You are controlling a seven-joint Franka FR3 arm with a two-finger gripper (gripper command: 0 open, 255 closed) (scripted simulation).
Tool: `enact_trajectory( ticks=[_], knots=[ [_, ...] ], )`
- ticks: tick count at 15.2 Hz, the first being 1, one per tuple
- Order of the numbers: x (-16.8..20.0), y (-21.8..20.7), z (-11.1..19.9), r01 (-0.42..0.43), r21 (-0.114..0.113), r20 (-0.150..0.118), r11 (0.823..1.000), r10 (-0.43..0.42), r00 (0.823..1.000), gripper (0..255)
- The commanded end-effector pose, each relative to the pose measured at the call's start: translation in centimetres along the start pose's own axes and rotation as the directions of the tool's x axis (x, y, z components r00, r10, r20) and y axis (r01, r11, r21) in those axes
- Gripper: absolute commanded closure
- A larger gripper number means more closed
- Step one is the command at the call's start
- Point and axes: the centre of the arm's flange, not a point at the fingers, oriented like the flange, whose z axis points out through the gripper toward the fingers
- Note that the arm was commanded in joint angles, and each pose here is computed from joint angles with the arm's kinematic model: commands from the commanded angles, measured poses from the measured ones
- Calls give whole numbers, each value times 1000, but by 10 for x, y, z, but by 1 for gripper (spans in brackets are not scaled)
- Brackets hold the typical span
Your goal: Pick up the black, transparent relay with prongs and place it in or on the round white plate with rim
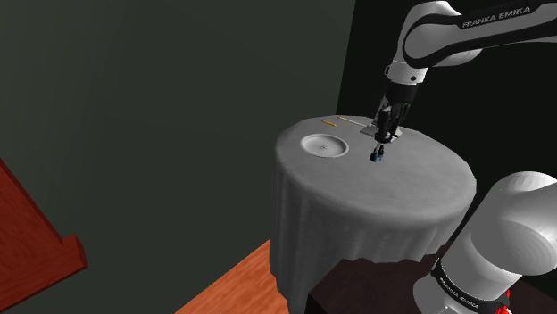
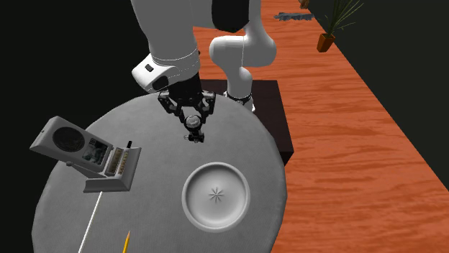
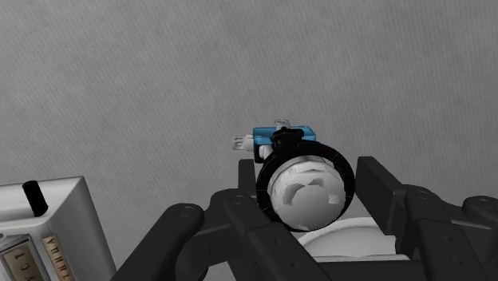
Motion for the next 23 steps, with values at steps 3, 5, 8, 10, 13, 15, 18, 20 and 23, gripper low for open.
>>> enact_trajectory(
  ticks=[3,5,8,10,13,15,18,20,23],
  knots=[
    [0,0,-20,0,0,0,1000,0,1000,255],
    [0,0,-30,0,0,0,1000,0,1000,255],
    [0,-1,-46,0,0,0,1000,0,1000,255],
    [0,-1,-57,0,0,0,1000,0,1000,255],
    [0,-2,-73,0,0,0,1000,0,1000,255],
    [0,-2,-78,0,0,0,1000,0,1000,255],
    [34,-19,-88,0,0,0,1000,0,1000,255],
    [57,-31,-94,0,0,0,1000,0,1000,255],
    [92,-48,-104,0,0,0,1000,0,1000,255]
  ],
)
